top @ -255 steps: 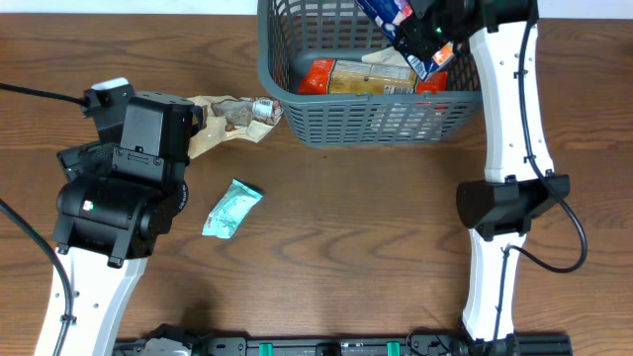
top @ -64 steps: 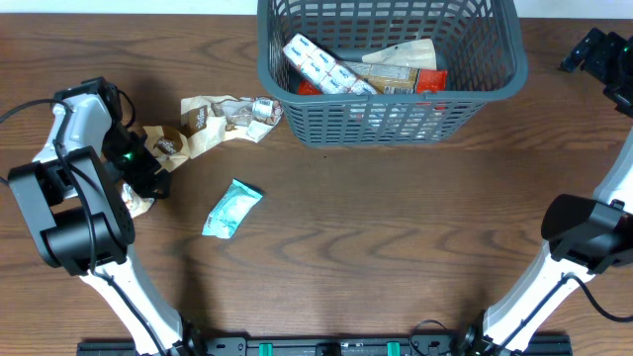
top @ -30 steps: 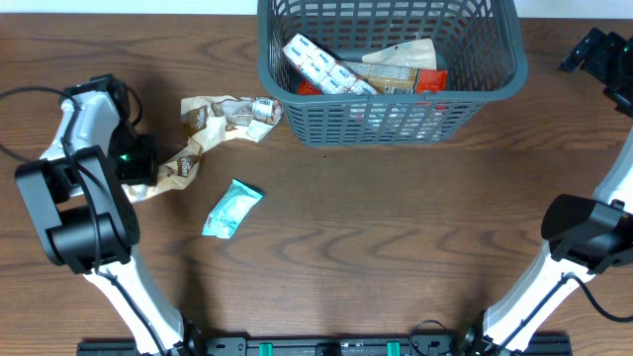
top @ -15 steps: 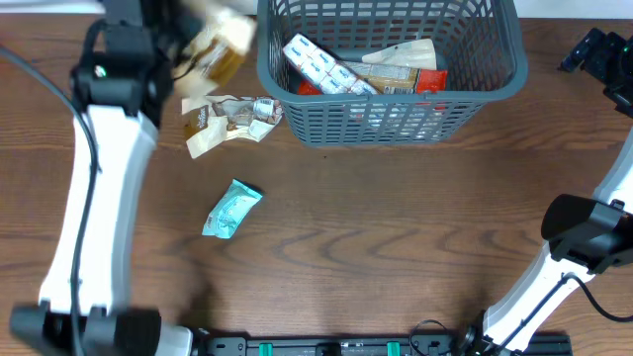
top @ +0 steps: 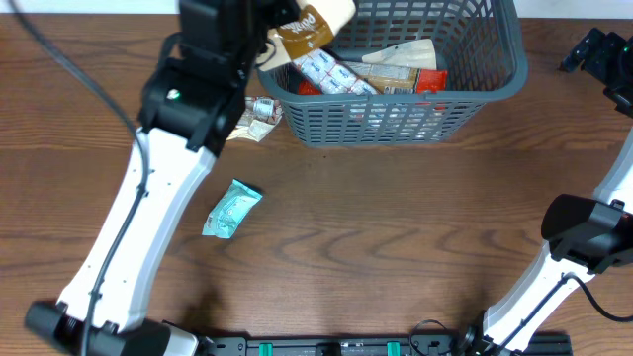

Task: Pack container
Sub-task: 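Lift the tan wrapper with the left gripper and carry it over the basket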

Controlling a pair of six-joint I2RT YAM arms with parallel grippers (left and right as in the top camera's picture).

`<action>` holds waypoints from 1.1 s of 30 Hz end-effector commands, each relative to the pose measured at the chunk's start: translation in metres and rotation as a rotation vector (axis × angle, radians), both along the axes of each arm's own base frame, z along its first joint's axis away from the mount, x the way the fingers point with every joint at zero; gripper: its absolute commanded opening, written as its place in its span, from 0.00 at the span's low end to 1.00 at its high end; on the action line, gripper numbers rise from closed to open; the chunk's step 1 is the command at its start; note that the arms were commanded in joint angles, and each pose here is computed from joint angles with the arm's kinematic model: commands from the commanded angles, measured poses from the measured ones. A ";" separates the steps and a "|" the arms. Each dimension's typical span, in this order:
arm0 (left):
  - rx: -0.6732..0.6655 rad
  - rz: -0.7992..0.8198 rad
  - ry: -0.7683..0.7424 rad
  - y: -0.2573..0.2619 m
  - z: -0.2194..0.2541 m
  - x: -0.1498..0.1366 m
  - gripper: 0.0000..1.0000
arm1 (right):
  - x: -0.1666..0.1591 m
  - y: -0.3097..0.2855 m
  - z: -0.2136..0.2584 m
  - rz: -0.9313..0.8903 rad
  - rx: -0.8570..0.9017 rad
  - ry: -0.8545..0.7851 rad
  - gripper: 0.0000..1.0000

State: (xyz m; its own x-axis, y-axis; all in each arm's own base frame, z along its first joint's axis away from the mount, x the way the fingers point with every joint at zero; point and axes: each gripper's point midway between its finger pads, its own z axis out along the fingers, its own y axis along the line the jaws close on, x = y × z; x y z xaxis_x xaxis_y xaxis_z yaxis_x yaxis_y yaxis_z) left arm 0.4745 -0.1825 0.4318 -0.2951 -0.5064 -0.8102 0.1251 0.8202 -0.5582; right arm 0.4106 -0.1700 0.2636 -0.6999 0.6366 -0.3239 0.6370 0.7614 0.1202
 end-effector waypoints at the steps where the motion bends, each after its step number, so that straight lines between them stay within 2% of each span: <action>1: -0.023 -0.021 0.026 -0.012 -0.015 0.013 0.06 | -0.001 0.005 0.003 0.009 0.005 -0.004 0.99; 11: -0.007 -0.117 0.125 -0.043 -0.069 0.034 0.06 | -0.001 0.005 0.003 0.009 0.005 -0.004 0.99; 19: 0.016 -0.175 0.180 -0.066 -0.097 0.035 0.06 | -0.001 0.005 0.003 0.009 0.005 -0.004 0.99; 29: 0.066 -0.173 0.304 -0.066 -0.141 0.034 0.06 | -0.001 0.005 0.003 0.009 0.005 -0.004 0.99; 33: 0.073 -0.164 0.314 -0.064 -0.144 0.034 0.13 | -0.001 0.005 0.003 0.009 0.005 -0.004 0.99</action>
State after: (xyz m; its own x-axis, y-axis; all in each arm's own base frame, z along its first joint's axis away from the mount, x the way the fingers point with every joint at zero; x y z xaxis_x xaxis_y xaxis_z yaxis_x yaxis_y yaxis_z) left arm 0.5082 -0.2494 0.2736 -0.6310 -0.3614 -0.6865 0.0827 0.8485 -0.5227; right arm 0.4106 -0.1700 0.2636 -0.6999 0.6366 -0.3239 0.6370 0.7614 0.1202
